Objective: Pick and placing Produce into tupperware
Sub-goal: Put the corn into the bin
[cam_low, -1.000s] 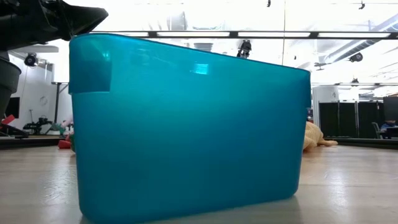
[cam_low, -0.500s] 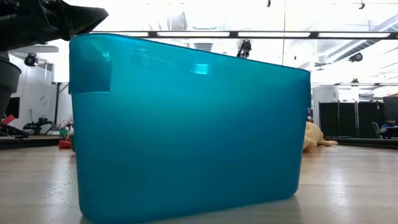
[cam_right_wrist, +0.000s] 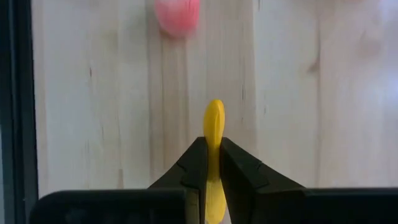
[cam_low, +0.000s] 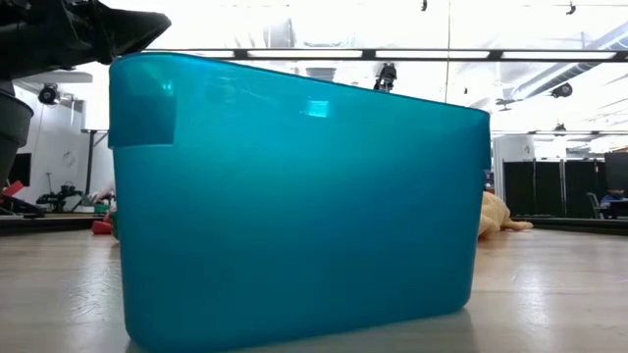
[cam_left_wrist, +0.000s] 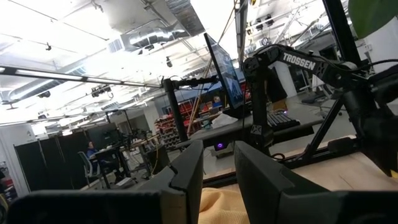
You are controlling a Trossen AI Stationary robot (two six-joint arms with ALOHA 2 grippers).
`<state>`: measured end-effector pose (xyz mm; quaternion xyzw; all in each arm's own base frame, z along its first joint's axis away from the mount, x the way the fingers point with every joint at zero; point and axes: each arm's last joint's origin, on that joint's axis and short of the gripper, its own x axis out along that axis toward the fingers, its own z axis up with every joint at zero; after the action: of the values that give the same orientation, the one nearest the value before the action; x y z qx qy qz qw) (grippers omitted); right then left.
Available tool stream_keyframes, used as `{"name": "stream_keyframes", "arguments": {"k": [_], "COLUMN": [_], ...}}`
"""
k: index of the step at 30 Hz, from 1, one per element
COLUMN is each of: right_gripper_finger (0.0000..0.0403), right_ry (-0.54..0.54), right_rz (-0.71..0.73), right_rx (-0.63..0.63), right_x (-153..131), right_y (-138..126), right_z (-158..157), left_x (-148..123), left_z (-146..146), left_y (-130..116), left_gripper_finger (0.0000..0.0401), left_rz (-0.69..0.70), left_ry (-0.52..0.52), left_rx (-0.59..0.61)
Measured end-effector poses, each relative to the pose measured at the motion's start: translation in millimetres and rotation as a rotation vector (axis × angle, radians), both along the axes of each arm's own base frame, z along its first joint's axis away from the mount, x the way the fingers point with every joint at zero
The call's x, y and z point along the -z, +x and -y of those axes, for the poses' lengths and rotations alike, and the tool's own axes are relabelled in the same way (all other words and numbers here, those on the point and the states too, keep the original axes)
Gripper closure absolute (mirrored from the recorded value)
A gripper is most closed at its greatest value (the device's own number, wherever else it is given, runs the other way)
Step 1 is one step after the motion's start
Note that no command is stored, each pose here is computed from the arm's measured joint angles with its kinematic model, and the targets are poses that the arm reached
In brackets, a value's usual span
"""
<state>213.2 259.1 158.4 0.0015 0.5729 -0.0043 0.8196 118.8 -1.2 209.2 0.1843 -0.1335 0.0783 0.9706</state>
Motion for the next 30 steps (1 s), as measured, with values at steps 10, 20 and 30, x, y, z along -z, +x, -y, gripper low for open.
{"name": "stream_keyframes", "arguments": {"k": [10,20,30], "right_gripper_finger": [0.0372,0.0372,0.0372], "right_ry": [-0.029,-0.083,-0.172], "right_rz": [0.078,0.157,0.232], "right_rx": [-0.063,-0.195,-0.315], "right_x": [-20,-44,-66], "right_y": [30,55,80], "right_z": [8,13,26], "left_x": [0,0,0], "left_z": [0,0,0], "left_y": [0,0,0], "left_gripper_finger": [0.0323,0.0323,0.0323], "left_rz": [0.001,0.000,0.000], "left_ry": [0.000,0.000,0.000], "left_rx": [0.000,0.000,0.000]}}
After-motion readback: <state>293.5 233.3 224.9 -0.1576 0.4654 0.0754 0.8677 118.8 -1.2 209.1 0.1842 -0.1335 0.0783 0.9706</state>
